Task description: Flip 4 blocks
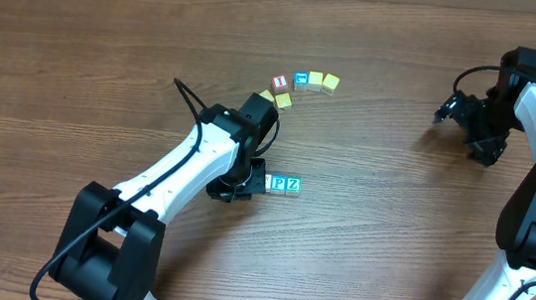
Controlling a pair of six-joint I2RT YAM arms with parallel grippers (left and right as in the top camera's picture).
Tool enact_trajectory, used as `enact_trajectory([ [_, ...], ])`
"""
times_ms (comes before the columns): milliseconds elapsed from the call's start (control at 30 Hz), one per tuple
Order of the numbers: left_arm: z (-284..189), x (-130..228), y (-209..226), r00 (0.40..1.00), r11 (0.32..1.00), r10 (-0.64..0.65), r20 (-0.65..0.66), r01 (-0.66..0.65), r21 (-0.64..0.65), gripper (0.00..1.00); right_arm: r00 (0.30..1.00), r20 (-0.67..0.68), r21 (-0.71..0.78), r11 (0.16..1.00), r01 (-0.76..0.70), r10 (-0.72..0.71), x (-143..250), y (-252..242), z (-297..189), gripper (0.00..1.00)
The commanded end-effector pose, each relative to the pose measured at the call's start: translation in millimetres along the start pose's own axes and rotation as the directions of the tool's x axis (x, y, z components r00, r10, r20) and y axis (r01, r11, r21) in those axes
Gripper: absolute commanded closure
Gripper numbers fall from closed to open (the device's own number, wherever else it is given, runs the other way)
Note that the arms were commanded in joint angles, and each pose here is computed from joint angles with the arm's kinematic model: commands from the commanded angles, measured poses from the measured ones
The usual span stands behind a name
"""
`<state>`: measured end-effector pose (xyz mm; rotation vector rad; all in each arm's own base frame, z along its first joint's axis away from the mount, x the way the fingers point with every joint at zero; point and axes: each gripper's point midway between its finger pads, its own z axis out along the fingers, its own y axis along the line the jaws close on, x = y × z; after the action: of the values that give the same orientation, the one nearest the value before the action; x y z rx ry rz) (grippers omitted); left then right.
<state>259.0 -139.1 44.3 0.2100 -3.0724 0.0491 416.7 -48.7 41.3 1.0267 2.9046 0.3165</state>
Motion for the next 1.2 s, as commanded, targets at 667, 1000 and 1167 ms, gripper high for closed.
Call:
enact_trajectory([
  [667,37,3,2,0.998,0.999,-0.048,0.038,0.047,0.016,0.96,0.984,0.177,-0.061,0.997,0.043,-0.032,-41,18,-7,0.00],
  [1000,37,-4,-3,0.997,0.998,-0.047,0.068,0.044,0.039,0.96,0.984,0.177,-0.061,0.997,0.043,-0.032,-41,18,-7,0.00],
  [1167,36,-7,-4,0.996,0.998,-0.047,0.079,0.043,0.041,0.96,0.984,0.177,-0.061,0.997,0.043,-0.032,-41,18,-7,0.00],
])
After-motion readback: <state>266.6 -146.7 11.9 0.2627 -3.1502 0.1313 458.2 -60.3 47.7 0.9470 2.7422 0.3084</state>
